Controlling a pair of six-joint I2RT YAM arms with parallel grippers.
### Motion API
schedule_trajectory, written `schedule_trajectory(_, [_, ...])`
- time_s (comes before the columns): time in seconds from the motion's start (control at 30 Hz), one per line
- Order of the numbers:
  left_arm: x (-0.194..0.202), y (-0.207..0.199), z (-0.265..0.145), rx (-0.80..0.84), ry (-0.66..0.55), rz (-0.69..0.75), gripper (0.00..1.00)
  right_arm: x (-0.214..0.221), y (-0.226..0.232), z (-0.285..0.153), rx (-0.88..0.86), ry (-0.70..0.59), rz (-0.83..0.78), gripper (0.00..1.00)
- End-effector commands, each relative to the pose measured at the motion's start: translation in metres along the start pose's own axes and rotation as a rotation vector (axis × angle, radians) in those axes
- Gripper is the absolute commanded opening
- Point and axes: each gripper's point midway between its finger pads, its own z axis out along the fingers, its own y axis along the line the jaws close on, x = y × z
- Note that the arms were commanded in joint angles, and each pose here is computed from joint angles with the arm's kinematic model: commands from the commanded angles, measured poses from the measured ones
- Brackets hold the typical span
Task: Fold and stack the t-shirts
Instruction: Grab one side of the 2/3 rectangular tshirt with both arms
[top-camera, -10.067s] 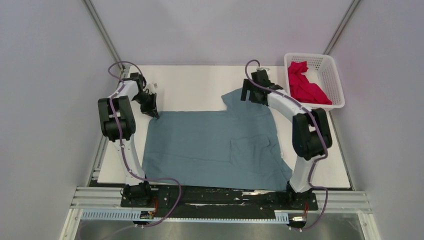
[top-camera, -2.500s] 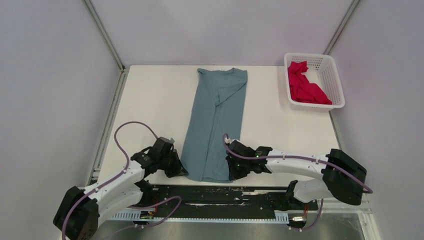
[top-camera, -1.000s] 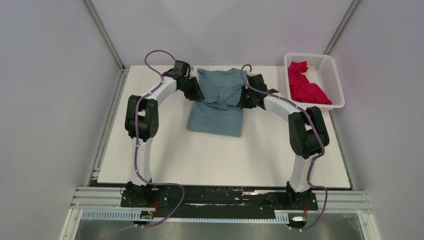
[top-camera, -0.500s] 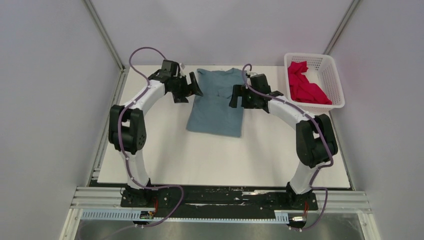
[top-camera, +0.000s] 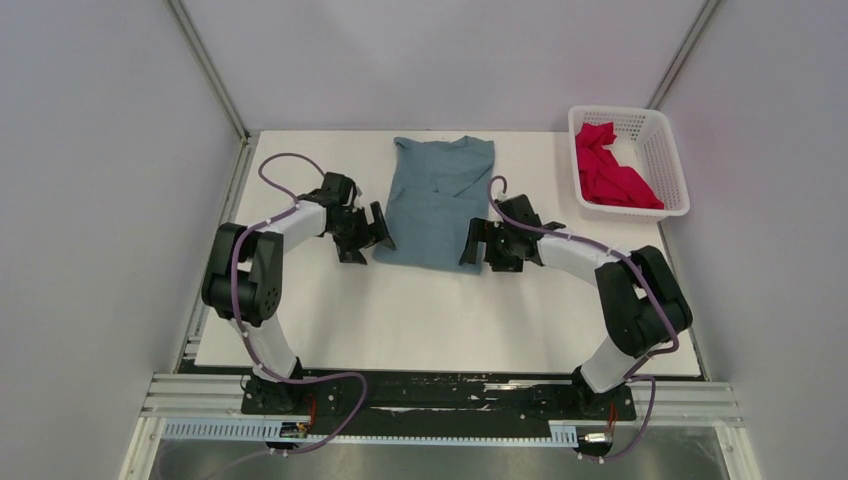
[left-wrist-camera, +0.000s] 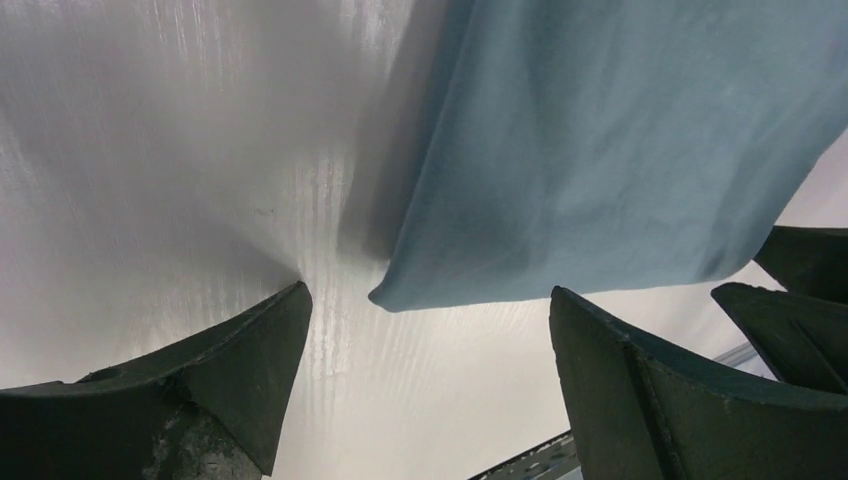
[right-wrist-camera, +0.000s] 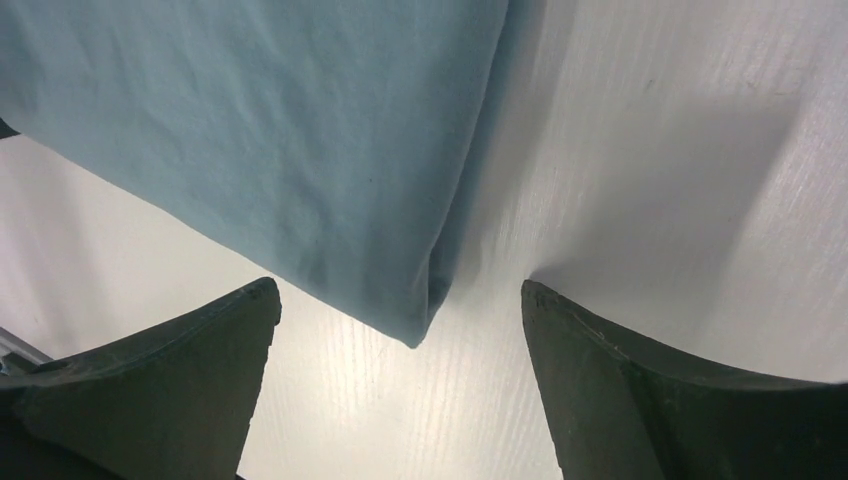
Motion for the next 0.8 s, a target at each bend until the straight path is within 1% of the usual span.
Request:
schedule_trajectory(0.0, [-0.014,-0.004,0.009,0.023,-0.049,-0.047,0.92,-0.006,0.001,0.008,0.026,-0.069,0.079,0.94])
schedule_trajectory(0.03, [-0.013,-0.003,0.013,0.02,-0.043,-0.062,0.85,-0.004,-0.001,0.01,0.039,-0.07,0.09,0.9])
schedule_trajectory(0.07, [-0.01,-0.001,0.016,0.023,-0.033,-0.069,0.81,-0.003,-0.002,0.011,0.04,-0.069,0.099,0.83])
schedule_trajectory(0.13, [-0.005,-0.002,0.02,0.038,-0.005,-0.079,0.66,0.001,0.001,0.013,0.023,-0.052,0.102,0.68])
schedule_trajectory(0.17, [-0.004,-0.003,0.022,0.048,-0.002,-0.082,0.63,0.003,0.002,0.014,0.014,-0.042,0.103,0.64])
schedule_trajectory(0.2, [0.0,-0.003,0.023,0.059,0.01,-0.084,0.57,0.006,0.002,0.015,0.013,-0.034,0.105,0.63])
schedule_trajectory(0.23, [0.001,-0.003,0.024,0.064,0.011,-0.087,0.54,0.009,0.002,0.016,0.014,-0.027,0.107,0.6])
schedule_trajectory(0.27, [0.003,-0.001,0.025,0.064,0.018,-0.091,0.48,0.011,0.002,0.017,0.014,-0.021,0.109,0.57])
schedule_trajectory(0.3, [0.005,0.0,0.026,0.062,0.023,-0.091,0.45,0.013,0.001,0.018,0.016,-0.017,0.112,0.55])
schedule_trajectory(0.33, [0.007,0.002,0.027,0.057,0.028,-0.095,0.38,0.015,0.0,0.019,0.018,-0.017,0.116,0.51])
schedule_trajectory(0.37, [0.008,0.003,0.028,0.056,0.029,-0.095,0.34,0.016,0.0,0.019,0.018,-0.018,0.118,0.46])
schedule_trajectory(0.4, [0.008,0.004,0.029,0.052,0.028,-0.097,0.28,0.015,-0.001,0.02,0.02,-0.024,0.12,0.41])
schedule_trajectory(0.43, [0.008,0.006,0.031,0.047,0.029,-0.101,0.25,0.014,-0.002,0.021,0.023,-0.028,0.123,0.37])
schedule_trajectory(0.5, [0.006,0.006,0.035,0.048,0.024,-0.107,0.11,0.013,-0.003,0.024,0.029,-0.039,0.122,0.27])
schedule_trajectory(0.53, [0.005,0.007,0.038,0.045,0.028,-0.118,0.02,0.014,-0.004,0.025,0.03,-0.036,0.121,0.22])
schedule_trajectory(0.63, [0.008,0.006,0.039,0.056,0.041,-0.123,0.0,0.016,0.001,0.022,0.007,-0.025,0.111,0.04])
schedule_trajectory(0.67, [0.009,0.004,0.036,0.064,0.033,-0.121,0.0,0.019,0.003,0.02,-0.005,-0.019,0.105,0.0])
schedule_trajectory(0.7, [0.016,0.009,0.035,0.056,0.041,-0.13,0.0,0.024,0.004,0.017,-0.014,-0.006,0.1,0.0])
schedule_trajectory(0.73, [0.016,0.006,0.029,0.069,0.022,-0.127,0.0,0.03,0.005,0.014,-0.023,0.009,0.091,0.0])
schedule_trajectory(0.77, [0.029,0.013,0.028,0.055,0.037,-0.139,0.0,0.038,0.006,0.009,-0.032,0.033,0.082,0.0])
